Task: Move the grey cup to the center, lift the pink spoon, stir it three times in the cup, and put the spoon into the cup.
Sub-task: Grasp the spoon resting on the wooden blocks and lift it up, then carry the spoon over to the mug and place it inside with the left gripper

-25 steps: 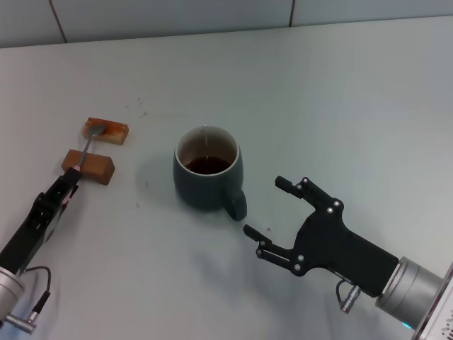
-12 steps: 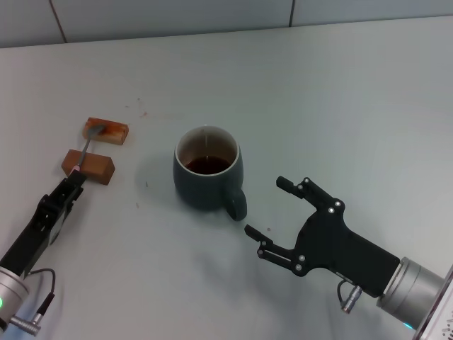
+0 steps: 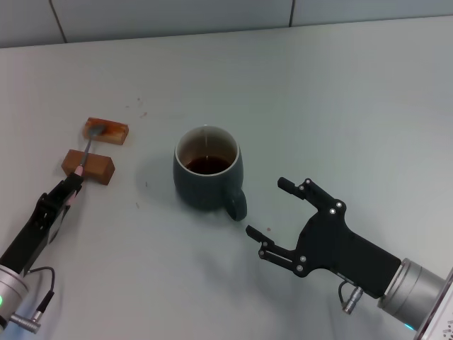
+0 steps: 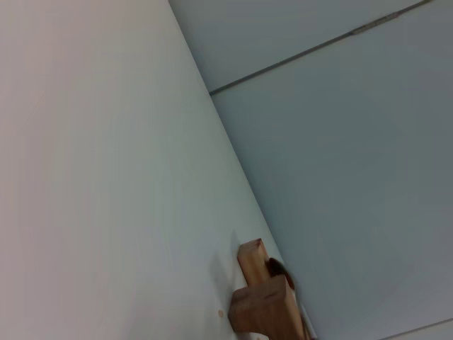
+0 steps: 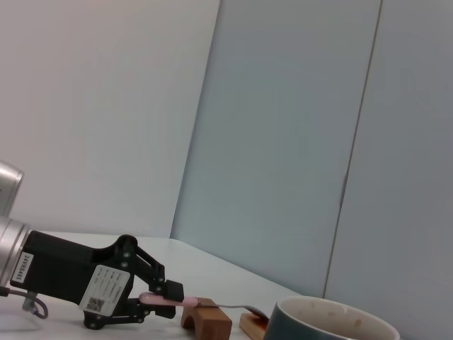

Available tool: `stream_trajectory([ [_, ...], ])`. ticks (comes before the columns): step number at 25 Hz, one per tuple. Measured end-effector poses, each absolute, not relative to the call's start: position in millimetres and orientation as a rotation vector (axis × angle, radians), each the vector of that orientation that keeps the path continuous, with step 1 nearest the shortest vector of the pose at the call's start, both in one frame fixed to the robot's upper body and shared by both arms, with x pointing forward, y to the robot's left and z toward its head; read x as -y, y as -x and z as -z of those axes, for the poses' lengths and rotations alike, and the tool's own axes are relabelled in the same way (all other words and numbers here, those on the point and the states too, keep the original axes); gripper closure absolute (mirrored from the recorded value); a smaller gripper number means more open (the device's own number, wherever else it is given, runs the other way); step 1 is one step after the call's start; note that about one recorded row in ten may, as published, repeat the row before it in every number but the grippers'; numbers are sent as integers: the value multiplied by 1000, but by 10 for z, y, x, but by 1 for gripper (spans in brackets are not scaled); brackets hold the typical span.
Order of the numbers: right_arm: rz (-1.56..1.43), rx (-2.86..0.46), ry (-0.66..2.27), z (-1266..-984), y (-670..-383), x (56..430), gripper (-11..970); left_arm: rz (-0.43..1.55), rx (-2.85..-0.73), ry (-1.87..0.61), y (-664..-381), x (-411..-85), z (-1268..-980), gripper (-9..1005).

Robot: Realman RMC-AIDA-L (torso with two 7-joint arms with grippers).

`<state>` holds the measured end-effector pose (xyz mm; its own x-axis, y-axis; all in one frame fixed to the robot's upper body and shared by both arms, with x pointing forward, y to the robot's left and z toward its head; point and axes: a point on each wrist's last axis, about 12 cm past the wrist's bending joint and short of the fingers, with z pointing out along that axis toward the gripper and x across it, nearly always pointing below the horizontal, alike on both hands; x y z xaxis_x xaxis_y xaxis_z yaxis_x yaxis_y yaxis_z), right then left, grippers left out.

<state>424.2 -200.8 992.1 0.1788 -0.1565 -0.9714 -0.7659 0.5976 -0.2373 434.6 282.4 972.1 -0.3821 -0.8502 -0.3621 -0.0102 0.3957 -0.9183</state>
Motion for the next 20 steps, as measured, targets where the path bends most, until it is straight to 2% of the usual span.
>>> stream_trajectory([
  [4, -517, -1352, 871, -9920, -4242, 2011, 128, 1116, -1714, 749, -4354, -2828, -9725, 806],
  [15, -516, -1352, 871, -9920, -4243, 2013, 127, 1121, -1699, 622, -4403, -2853, -9811, 867],
  [20, -517, -1351, 872, -9921, -4246, 2011, 127, 1097, -1687, 444, -4566, -2991, -9964, 874],
])
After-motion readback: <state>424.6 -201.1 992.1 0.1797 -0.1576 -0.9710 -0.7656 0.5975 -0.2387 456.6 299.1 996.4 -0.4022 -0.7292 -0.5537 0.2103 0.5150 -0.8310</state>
